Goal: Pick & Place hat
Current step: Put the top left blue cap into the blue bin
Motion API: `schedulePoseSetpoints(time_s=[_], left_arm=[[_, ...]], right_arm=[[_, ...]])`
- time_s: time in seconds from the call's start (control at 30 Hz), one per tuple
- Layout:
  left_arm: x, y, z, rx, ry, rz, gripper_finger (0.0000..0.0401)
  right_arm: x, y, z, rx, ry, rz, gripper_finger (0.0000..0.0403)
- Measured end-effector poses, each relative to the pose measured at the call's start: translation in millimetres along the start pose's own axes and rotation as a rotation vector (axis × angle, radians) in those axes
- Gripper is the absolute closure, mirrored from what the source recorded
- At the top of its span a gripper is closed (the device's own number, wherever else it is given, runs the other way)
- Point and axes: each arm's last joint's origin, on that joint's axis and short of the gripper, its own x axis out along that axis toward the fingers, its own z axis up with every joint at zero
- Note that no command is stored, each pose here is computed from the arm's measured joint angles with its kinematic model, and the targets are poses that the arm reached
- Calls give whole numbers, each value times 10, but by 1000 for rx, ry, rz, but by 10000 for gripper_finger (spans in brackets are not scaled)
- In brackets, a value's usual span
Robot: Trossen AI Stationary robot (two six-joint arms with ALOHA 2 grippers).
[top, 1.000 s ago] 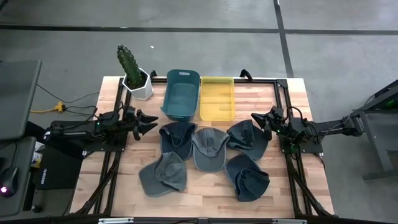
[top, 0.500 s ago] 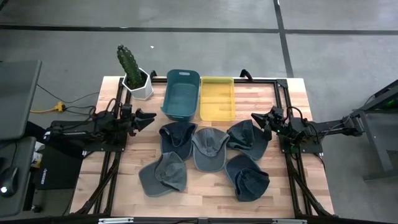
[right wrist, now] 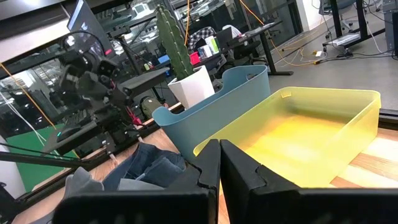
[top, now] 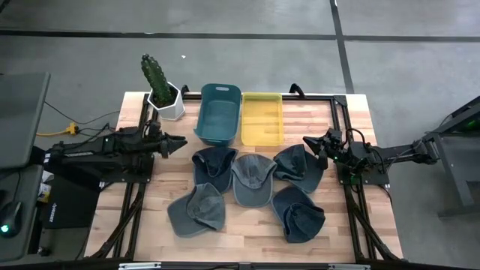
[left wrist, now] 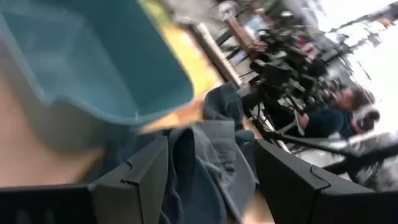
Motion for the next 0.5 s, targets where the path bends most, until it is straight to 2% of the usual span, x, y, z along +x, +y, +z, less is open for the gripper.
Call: schedulePoseSetpoints(time_s=[0.1, 0.23, 0.37, 0.5], left_arm=[[60, -79, 41, -200, 69, 127, 188], [211, -159, 38, -392, 168, 269, 188], [413, -172, -20, -483, 224, 360, 188], [662, -175, -98, -490, 278, 411, 187]], right_arm=[[0, 0, 0, 0, 0, 0, 398], [0, 0, 0, 0, 0, 0, 398], [0, 0, 1, 0, 0, 0, 398], [0, 0, 0, 0, 0, 0, 398]])
